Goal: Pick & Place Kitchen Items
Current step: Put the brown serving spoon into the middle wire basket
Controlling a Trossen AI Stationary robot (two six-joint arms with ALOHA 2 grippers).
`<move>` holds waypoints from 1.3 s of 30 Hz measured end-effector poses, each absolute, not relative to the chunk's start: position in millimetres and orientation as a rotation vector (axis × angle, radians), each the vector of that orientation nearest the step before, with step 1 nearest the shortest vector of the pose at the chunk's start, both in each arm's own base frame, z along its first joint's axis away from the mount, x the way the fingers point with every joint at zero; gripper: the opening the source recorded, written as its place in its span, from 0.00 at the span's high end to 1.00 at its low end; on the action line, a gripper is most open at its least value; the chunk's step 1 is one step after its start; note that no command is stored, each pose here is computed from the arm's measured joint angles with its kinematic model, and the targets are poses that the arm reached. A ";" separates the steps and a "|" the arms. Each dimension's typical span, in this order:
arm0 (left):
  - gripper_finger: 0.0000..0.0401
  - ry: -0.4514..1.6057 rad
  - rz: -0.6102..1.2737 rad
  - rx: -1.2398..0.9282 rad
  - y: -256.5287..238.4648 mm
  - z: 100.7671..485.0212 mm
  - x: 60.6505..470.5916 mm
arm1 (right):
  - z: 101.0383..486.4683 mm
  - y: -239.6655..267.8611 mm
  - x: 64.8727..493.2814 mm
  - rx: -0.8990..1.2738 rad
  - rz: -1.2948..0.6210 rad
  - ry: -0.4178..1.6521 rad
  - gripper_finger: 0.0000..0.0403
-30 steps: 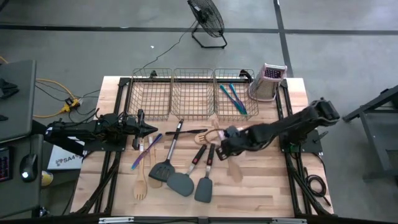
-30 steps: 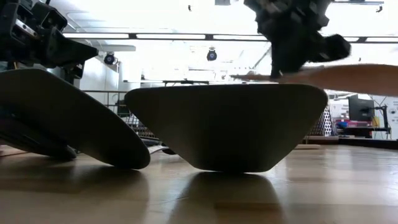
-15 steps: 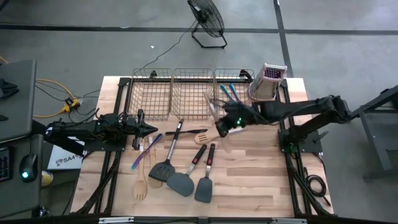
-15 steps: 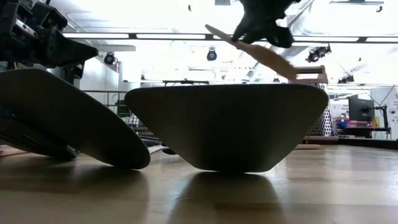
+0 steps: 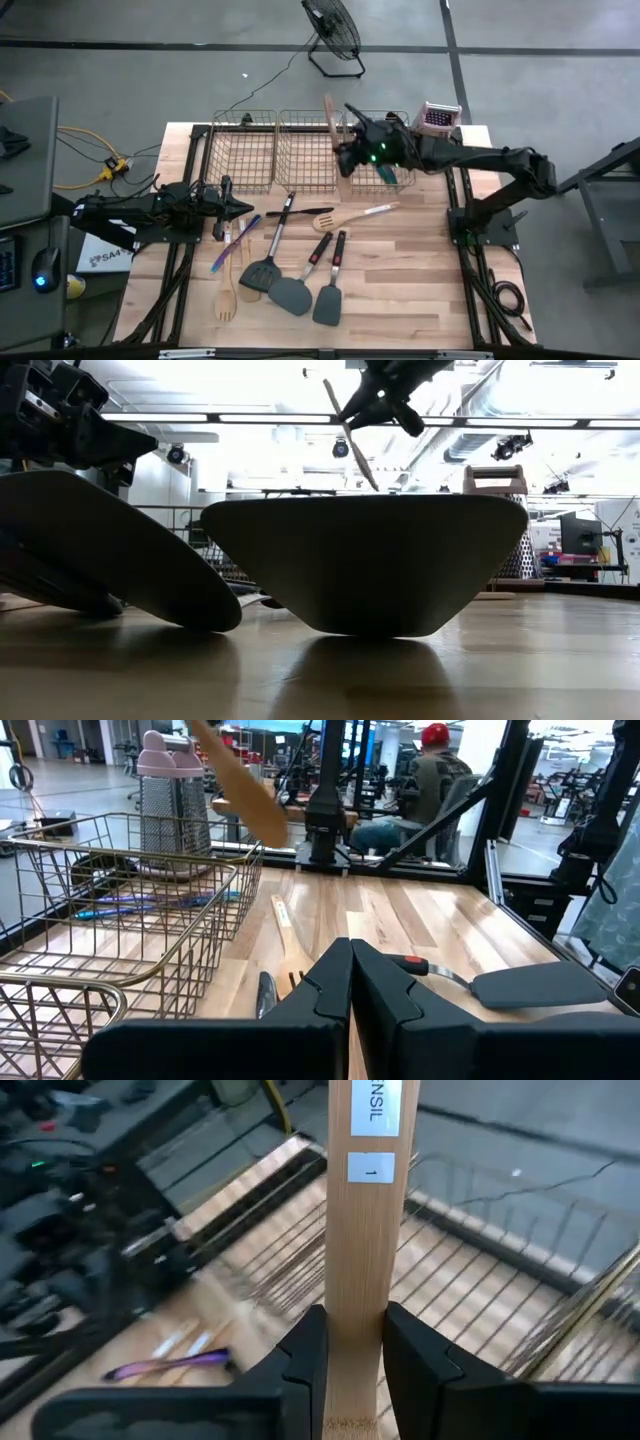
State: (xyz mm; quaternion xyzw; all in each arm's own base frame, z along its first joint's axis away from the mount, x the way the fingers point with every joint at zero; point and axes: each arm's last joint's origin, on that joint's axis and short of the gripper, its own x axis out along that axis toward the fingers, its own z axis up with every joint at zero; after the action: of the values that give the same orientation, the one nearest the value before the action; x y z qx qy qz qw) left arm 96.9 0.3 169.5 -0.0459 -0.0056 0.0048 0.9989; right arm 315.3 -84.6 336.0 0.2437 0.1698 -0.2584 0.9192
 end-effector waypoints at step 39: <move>0.99 -0.011 0.010 -0.091 0.3 169.5 96.9 | 248.0 -200.2 410.7 0.490 -0.517 0.671 0.83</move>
State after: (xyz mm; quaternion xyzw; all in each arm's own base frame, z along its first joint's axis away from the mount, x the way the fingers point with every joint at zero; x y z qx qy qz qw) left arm 96.9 0.3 169.5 -0.0457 -0.0056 0.0051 0.9989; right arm 410.7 -200.2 248.0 0.2354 0.3221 -0.2483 0.8827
